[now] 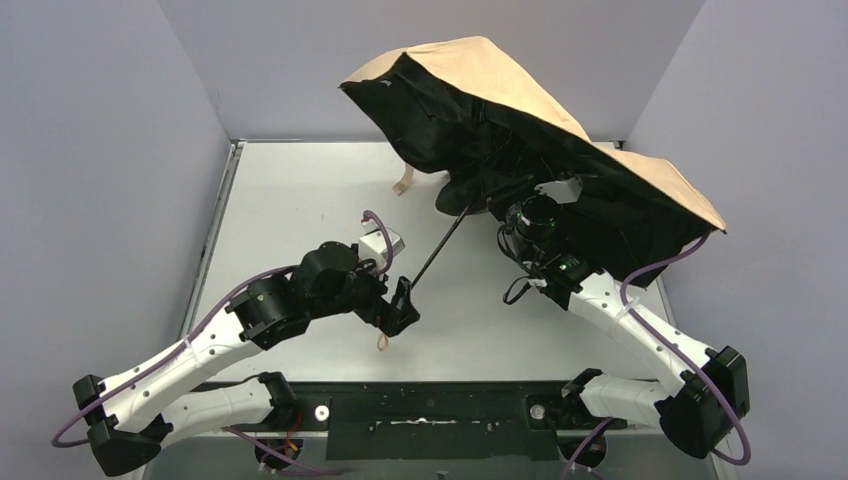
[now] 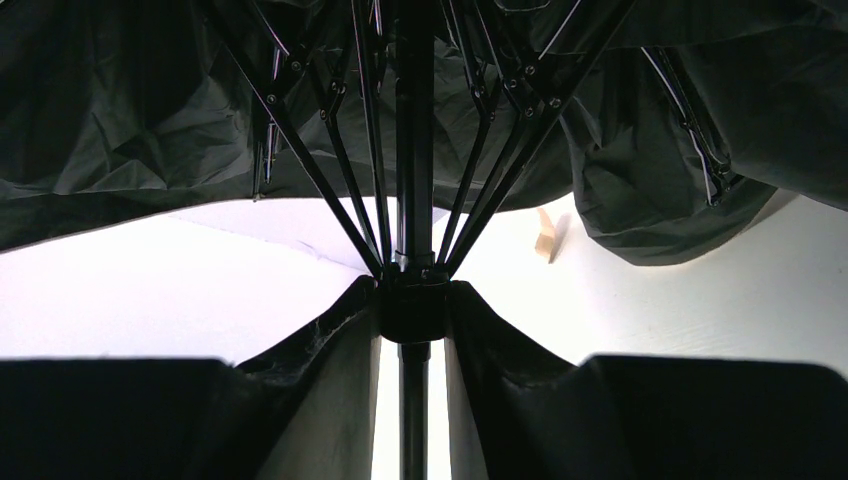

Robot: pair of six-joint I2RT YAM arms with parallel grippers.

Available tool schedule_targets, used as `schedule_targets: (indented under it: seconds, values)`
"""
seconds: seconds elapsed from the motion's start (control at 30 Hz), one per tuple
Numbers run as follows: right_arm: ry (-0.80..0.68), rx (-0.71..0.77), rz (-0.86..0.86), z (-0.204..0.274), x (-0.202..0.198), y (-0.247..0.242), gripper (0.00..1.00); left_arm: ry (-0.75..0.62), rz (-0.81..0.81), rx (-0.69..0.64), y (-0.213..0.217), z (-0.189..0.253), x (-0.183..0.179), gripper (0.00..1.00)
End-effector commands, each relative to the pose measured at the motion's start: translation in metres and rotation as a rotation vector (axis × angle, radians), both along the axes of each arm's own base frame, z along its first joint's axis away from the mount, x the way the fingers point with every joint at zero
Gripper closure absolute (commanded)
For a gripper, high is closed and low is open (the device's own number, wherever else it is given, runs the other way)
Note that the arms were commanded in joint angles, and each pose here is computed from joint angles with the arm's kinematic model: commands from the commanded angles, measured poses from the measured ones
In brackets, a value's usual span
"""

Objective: Put away the umbrella

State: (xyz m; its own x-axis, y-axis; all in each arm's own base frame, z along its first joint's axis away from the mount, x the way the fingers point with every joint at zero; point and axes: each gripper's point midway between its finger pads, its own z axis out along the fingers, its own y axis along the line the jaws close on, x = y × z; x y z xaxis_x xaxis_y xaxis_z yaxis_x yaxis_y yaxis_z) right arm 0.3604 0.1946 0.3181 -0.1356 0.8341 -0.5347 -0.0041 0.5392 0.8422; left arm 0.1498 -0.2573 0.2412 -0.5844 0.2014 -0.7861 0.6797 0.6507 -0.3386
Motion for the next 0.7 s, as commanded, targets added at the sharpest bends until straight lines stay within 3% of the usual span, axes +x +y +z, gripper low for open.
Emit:
schedule_targets:
  seconds: [0.0, 0.1, 0.27, 0.5, 0.6, 0.67]
  values:
    - [-0.121, 0.082, -0.075, 0.057, 0.004, -0.016, 1.0, -0.017, -0.005, 0.096, 0.017, -0.014, -0.004, 0.05]
    - [-0.12, 0.086, -0.074, 0.057, 0.004, -0.017, 1.0, 0.004, -0.047, 0.113, 0.016, -0.022, -0.011, 0.08]
    - [-0.12, 0.094, -0.069, 0.058, 0.006, -0.018, 1.0, 0.034, -0.067, 0.139, 0.017, -0.035, -0.017, 0.26]
    - [-0.106, 0.101, -0.077, 0.057, 0.009, -0.021, 1.0, 0.043, -0.071, 0.15, 0.02, -0.038, -0.02, 0.44]
    - [-0.098, 0.097, -0.069, 0.055, 0.009, -0.019, 1.0, 0.031, -0.059, 0.158, 0.02, -0.037, -0.017, 0.58]
    - [-0.095, 0.102, -0.065, 0.054, 0.009, -0.019, 1.0, 0.016, -0.04, 0.167, 0.021, -0.036, -0.012, 0.73]
